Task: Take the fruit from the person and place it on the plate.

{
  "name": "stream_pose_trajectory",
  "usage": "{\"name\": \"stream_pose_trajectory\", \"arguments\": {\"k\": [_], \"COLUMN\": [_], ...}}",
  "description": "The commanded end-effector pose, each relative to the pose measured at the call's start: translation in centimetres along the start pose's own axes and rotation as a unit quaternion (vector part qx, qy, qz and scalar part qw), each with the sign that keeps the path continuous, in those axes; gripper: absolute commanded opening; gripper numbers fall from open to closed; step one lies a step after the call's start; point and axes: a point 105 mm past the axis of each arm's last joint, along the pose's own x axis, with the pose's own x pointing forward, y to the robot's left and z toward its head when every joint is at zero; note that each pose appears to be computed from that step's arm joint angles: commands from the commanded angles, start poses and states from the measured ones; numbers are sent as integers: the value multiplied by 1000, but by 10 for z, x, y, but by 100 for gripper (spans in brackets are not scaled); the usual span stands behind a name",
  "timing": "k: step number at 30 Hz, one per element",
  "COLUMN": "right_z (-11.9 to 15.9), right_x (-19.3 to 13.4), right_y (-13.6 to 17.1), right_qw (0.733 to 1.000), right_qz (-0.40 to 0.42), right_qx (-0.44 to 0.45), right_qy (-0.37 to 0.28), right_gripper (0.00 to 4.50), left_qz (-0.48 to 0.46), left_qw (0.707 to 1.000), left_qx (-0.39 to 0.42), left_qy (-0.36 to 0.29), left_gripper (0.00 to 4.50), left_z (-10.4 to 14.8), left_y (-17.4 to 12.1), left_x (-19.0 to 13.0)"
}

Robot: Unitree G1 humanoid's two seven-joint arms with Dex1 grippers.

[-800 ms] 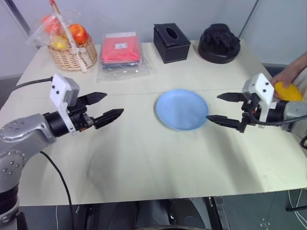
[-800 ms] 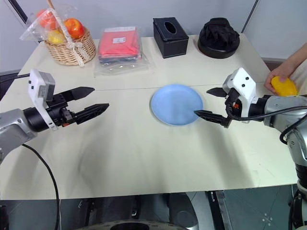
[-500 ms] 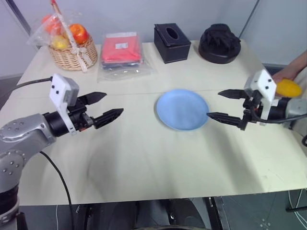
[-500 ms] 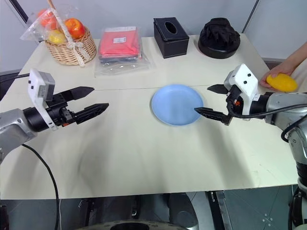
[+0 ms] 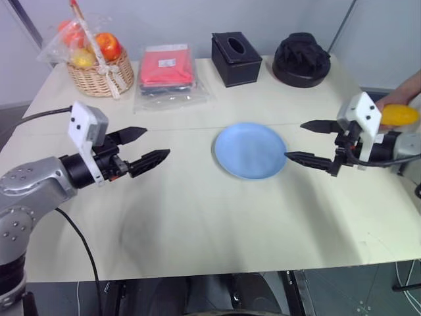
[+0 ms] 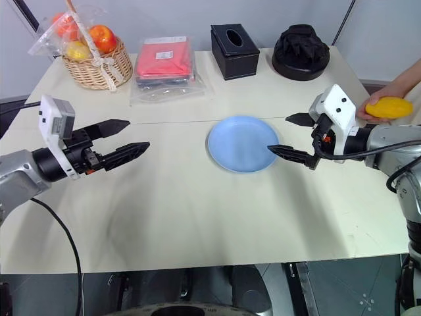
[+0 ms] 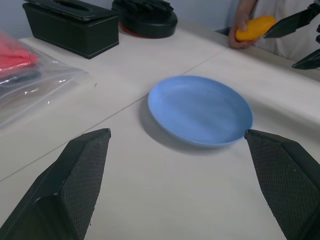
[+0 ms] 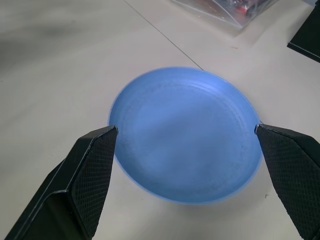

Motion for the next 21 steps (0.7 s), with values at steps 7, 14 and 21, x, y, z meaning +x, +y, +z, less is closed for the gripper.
{"name": "stream_pose_trajectory", "arguments": {"k": [7,14,21], "right_z": [12,12,12], "right_x": [-4,-4,-4], "right_y": [-2,-3,-2], "right_qw": [1000,1000,1000], "right_qz": [-9,-11,-11], "right_qx": [-21,-20,-18], "right_qy": [-11,-12,-11], "right_gripper": [449,449,449], "left_qz": [1,3,2], "left_qw": [1000,1000,1000], "left_qx": [15,17,16], "left_qy": [-17,-16,-14], "left_gripper": [450,450,450], "left_z": [8,8,7], "left_y": [-3,-2,-2], "left_x": [-2,-3,-3]}}
